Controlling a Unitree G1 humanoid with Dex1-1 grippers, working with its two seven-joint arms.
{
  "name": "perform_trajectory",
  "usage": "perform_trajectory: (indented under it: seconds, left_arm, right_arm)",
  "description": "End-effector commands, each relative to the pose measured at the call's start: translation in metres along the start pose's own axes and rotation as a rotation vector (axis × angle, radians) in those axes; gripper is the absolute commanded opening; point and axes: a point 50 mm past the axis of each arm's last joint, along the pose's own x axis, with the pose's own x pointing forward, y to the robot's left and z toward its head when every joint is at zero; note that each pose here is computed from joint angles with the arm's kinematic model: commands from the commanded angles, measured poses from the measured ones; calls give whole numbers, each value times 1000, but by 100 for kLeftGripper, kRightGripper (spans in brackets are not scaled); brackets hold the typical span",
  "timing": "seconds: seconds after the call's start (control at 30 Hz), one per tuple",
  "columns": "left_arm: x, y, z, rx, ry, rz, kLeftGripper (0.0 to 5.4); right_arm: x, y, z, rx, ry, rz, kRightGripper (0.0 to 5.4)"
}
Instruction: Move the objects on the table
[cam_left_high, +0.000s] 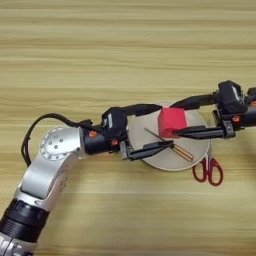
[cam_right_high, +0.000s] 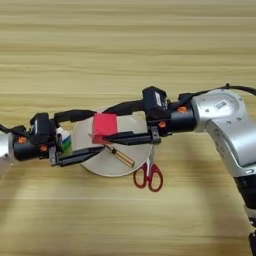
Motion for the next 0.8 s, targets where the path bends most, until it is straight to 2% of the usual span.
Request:
perform_trajectory:
  seconds: [0.03, 0.37, 0.8]
  left_arm:
    - [0, 0, 4, 19, 0, -15, 333]
    - [0, -1, 5, 20, -2, -16, 241]
    - [-1, -1, 5, 21, -1, -14, 236]
  right_arm:
    - [3, -1, 5, -25, -1, 9, 232]
    - [5, 0, 4, -21, -1, 14, 232]
    - [5, 0, 3, -20, -5, 12, 232]
